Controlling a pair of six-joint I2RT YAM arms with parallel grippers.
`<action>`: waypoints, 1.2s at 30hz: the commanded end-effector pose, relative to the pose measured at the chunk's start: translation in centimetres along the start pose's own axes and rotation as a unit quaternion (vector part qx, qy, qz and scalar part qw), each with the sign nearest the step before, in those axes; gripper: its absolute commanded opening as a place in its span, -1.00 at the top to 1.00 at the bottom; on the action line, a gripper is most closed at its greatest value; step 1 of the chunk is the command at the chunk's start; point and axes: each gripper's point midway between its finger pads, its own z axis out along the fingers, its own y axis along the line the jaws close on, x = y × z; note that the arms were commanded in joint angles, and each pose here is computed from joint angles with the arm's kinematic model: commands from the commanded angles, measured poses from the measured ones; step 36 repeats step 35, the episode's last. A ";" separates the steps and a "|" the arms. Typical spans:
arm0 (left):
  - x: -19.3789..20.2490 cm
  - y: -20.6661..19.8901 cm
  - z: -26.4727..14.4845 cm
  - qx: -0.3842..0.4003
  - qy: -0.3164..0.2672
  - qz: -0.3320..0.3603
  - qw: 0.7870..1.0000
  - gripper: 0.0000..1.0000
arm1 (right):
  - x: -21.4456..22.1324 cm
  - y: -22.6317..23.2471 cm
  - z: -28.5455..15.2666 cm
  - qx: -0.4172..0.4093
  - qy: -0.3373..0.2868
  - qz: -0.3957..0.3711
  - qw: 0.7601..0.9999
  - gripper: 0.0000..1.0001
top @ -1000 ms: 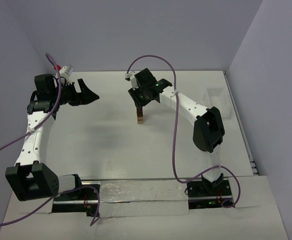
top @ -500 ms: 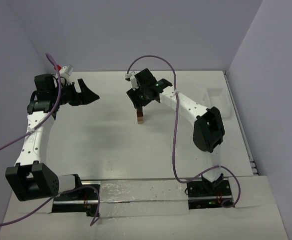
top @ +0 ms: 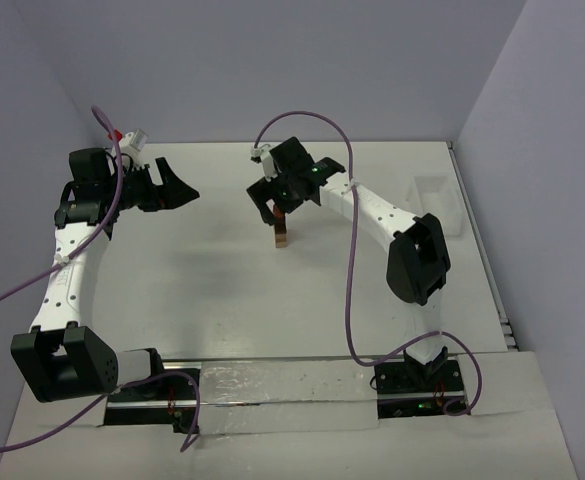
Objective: Build the wood block tower
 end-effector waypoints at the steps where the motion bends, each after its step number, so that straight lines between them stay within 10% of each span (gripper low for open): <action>1: -1.5 -0.7 -0.8 0.005 -0.019 0.023 1.000 -0.99 | -4.4 0.8 -5.6 -0.012 -0.080 0.005 0.997 -0.99; 15: -0.6 3.2 -1.2 -0.098 -0.008 0.044 0.994 -0.98 | -1.9 -8.7 -17.7 0.069 -0.167 0.099 0.979 -0.99; 26: 2.4 8.9 -1.5 -0.212 0.000 0.071 0.975 -0.98 | 12.5 -19.1 -17.9 0.245 -0.134 0.205 0.938 -0.99; 36: 3.7 10.3 -2.9 -0.255 -0.013 0.101 0.962 -0.98 | 15.3 -19.6 -18.3 0.275 -0.147 0.230 0.922 -0.99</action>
